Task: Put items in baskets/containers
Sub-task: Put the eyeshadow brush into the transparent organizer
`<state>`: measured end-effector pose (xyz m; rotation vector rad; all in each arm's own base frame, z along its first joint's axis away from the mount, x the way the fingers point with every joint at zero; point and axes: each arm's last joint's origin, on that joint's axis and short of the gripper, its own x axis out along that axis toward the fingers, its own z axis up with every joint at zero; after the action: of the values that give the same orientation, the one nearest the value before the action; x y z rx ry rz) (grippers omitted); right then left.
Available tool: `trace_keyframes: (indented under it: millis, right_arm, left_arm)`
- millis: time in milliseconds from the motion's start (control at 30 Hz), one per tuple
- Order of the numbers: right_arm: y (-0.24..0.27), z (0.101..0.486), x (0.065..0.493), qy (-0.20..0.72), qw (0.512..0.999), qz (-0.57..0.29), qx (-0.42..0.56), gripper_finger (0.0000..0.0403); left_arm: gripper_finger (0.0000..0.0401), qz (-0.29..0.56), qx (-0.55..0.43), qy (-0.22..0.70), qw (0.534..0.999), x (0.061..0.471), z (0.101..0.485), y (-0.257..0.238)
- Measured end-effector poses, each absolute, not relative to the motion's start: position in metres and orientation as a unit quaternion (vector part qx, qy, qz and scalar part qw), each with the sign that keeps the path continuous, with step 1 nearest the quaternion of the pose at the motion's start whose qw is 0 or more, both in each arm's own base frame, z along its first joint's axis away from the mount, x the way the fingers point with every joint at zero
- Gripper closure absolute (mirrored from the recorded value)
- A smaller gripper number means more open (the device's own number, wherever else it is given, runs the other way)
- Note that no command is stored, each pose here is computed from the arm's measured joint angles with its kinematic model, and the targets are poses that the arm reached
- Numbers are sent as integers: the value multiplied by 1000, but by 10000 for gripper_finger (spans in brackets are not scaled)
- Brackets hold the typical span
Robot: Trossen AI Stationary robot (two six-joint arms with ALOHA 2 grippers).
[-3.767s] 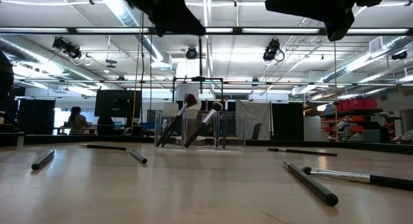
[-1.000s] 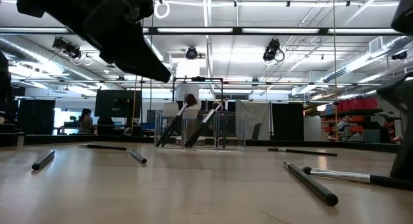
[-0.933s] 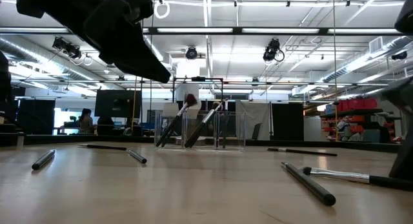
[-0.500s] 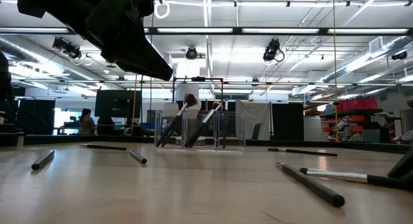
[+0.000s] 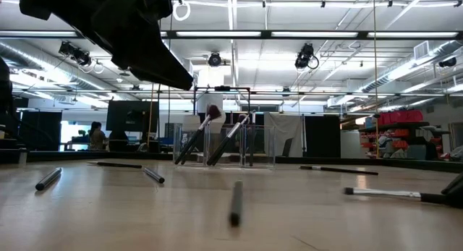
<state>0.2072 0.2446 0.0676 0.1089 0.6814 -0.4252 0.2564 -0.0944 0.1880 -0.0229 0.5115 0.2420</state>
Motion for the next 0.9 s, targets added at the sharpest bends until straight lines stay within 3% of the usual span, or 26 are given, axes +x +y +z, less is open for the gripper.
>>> trace_keyframes:
  millis: [267, 500, 667, 900]
  right_arm:
    - [254, 118, 220, 113, 963, -234, 72, 398]
    - [276, 169, 250, 34, 990, -132, 41, 398]
    - [271, 199, 263, -47, 998, -48, 10, 398]
    - [251, 204, 287, -73, 997, -11, -9, 398]
  left_arm:
    - [224, 30, 38, 179, 983, 271, 191, -114]
    - [224, -105, 75, 45, 991, 292, 185, -135]
    - [224, -204, 91, -72, 972, 304, 190, -148]
    - [194, -218, 122, -138, 959, 328, 213, -162]
